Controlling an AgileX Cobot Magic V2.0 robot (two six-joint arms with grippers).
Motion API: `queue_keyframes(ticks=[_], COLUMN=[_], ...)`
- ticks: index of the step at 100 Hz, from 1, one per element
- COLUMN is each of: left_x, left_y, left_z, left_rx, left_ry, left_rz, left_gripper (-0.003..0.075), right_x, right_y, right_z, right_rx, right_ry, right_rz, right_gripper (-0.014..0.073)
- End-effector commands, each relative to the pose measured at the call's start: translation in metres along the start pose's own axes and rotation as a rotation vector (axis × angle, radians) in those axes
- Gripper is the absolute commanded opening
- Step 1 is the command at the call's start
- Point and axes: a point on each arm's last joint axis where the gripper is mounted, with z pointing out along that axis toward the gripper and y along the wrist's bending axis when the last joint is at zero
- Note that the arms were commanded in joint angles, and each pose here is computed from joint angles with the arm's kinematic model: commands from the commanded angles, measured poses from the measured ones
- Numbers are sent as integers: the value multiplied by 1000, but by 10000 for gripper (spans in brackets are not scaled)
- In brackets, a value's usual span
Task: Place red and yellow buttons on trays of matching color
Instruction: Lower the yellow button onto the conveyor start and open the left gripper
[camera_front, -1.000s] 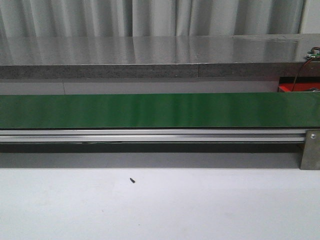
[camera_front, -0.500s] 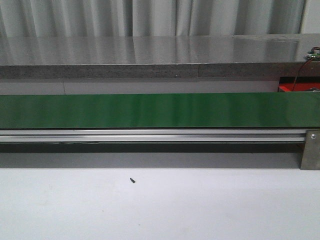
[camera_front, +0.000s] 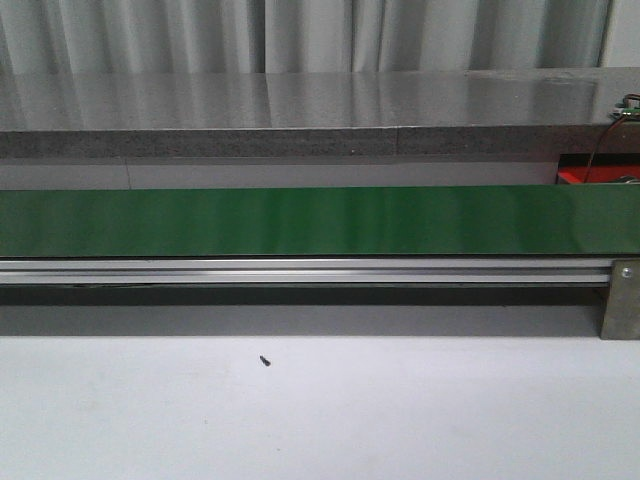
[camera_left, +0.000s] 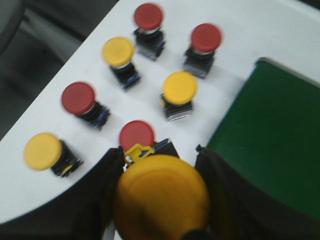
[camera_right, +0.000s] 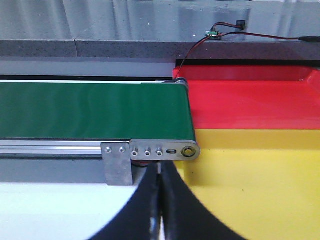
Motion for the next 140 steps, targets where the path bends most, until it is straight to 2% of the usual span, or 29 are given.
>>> queue_keyframes(ticks=[1, 23, 61, 81, 140], left_x=[-21, -29, -29, -26, -26], left_y=[-20, -54, -86, -92, -92], left_z=[-22, -5, 55, 67, 65], left_rx=[71, 136, 167, 177, 181], left_ry=[-129, -104, 5, 36, 50], left_rz=[62, 163, 213, 210, 203], left_gripper=[8, 8, 9, 9, 15], right_x=[-15, -15, -15, -15, -15], right_y=[1, 1, 1, 1, 1], right_z=[-3, -3, -3, -3, -3], right_rx=[-6, -6, -6, -6, -6], right_ry=[-121, -121, -121, -121, -121], right_rz=[-3, -3, -3, -3, -3], right_gripper=[-69, -69, -69, -69, -69])
